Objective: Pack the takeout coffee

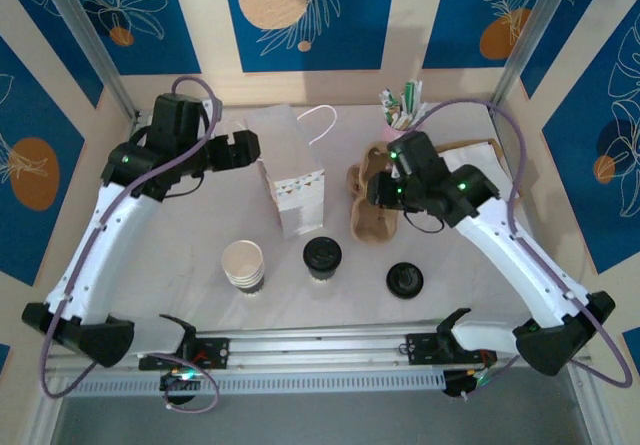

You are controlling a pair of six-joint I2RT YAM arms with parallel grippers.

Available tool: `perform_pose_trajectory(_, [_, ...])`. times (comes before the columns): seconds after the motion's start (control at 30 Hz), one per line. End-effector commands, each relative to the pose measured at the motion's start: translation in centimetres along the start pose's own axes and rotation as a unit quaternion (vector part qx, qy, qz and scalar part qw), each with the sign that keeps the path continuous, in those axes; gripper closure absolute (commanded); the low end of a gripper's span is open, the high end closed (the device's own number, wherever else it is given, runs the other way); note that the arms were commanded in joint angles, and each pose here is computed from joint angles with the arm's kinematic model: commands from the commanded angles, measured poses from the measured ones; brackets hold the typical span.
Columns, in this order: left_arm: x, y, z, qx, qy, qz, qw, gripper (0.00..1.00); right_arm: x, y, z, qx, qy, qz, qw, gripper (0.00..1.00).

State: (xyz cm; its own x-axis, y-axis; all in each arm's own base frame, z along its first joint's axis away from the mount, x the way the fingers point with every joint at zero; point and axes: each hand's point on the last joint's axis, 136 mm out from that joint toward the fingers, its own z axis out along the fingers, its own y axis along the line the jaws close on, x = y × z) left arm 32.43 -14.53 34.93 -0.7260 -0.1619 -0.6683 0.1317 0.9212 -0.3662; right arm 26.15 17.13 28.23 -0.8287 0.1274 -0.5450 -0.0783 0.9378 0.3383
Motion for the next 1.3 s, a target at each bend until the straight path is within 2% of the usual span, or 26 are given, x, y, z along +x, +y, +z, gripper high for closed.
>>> perform_pose_trajectory(0.0, [0.0, -0.4, 1.3, 0.017, 0.035, 0.008, 0.999, 0.12, -1.0, 2.6, -2.8, -0.071, -0.006, -0.031, 0.997, 0.66])
perform_pose_trajectory(0.23, [-1.0, 0.6, 4.0, 0.016, 0.061, -0.003, 0.998, 0.21, -4.9, 8.1, -6.4, -0.191, -0.053, -0.068, 0.978, 0.65])
perform_pose_trajectory(0.5, [-0.1, 0.2, 6.5, 0.043, 0.096, -0.008, 0.994, 0.38, -8.5, 13.1, -6.9, -0.272, -0.067, -0.087, 0.956, 0.65])
perform_pose_trajectory(0.73, [1.3, -1.1, 6.9, 0.087, 0.120, -0.009, 0.989, 0.57, -10.5, 15.3, -6.0, -0.289, -0.066, -0.095, 0.950, 0.66])
perform_pose_trajectory(0.93, [3.2, -0.8, 7.4, 0.082, 0.146, -0.010, 0.986, 0.61, -11.2, 15.8, -5.3, -0.288, -0.062, -0.092, 0.951, 0.66])
perform_pose_trajectory(1.07, [4.0, -1.2, 7.4, 0.084, 0.157, -0.007, 0.984, 0.69, -11.3, 15.8, -4.8, -0.284, -0.056, -0.088, 0.953, 0.66])
perform_pose_trajectory(1.17, [4.4, -1.7, 7.0, 0.088, 0.161, -0.001, 0.983, 0.79, -11.3, 15.9, -4.6, -0.283, -0.052, -0.087, 0.954, 0.66])
perform_pose_trajectory(1.27, [4.9, -2.3, 6.5, 0.093, 0.164, 0.003, 0.982, 0.80, -11.3, 15.9, -4.7, -0.283, -0.051, -0.085, 0.954, 0.66])
